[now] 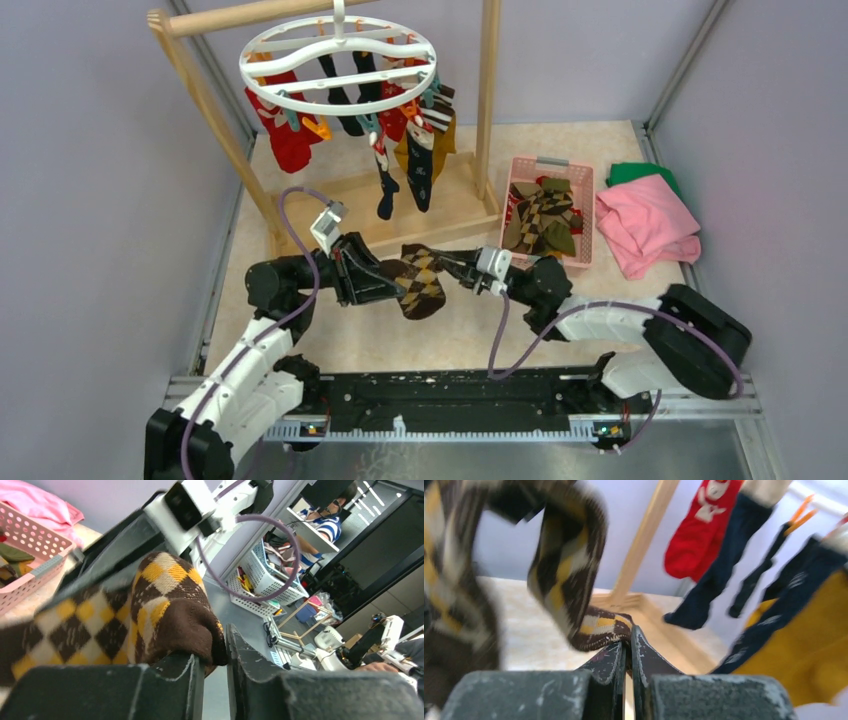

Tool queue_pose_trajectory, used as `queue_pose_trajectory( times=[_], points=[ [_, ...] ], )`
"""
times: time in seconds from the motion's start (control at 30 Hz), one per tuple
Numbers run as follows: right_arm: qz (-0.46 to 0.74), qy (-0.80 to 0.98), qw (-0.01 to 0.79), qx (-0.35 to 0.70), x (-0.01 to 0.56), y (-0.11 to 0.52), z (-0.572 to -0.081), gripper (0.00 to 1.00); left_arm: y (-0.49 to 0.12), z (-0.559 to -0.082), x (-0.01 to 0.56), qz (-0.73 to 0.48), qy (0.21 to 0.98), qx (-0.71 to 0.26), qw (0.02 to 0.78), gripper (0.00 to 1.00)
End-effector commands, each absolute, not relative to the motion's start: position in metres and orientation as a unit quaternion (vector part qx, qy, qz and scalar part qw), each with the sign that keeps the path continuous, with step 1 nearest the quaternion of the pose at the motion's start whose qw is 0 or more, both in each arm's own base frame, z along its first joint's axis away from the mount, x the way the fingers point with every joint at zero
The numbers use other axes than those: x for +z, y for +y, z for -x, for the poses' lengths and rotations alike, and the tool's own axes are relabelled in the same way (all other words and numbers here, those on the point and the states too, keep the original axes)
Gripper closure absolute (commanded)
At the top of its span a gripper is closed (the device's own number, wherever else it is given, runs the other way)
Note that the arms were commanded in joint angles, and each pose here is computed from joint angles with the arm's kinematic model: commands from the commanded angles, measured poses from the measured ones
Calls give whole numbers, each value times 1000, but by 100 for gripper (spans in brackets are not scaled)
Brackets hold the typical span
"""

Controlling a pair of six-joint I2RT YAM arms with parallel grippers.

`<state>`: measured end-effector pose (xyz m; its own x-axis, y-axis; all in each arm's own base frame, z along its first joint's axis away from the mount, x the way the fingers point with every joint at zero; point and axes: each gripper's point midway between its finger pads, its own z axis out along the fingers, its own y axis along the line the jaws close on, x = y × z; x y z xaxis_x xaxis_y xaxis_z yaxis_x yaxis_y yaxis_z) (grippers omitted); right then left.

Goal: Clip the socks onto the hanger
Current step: Pick up the sock from the bin.

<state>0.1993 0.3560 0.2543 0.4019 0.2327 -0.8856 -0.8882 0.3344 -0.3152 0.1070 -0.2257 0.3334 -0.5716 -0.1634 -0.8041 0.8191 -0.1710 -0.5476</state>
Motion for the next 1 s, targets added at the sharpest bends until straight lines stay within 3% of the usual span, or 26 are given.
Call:
queue_pose_trajectory(
  times=[0.0, 0.1, 0.37, 0.5, 0.6, 0.77, 0.97],
  points=[
    [472, 352, 775, 230, 288, 334, -218, 100, -226, -109, 293, -318, 576, -673, 338, 64],
    [483, 343, 791, 153, 307, 316, -227, 100, -227, -128, 264, -295, 617, -635, 359, 39],
    [532, 273, 795, 104, 323, 303, -206, 100, -214, -166, 264, -240, 622, -554, 499, 2],
    [561, 227, 790, 98, 319, 306, -191, 100, -210, -169, 285, -231, 578, -553, 554, 2],
    [581, 202, 782, 105, 313, 311, -182, 100, -210, -175, 293, -194, 569, -575, 555, 2],
    [593, 187, 776, 106, 304, 315, -176, 100, -219, -180, 293, -123, 568, -662, 473, 2],
    [597, 181, 772, 120, 298, 320, -172, 100, -227, -181, 292, -80, 567, -724, 384, 9]
  ],
)
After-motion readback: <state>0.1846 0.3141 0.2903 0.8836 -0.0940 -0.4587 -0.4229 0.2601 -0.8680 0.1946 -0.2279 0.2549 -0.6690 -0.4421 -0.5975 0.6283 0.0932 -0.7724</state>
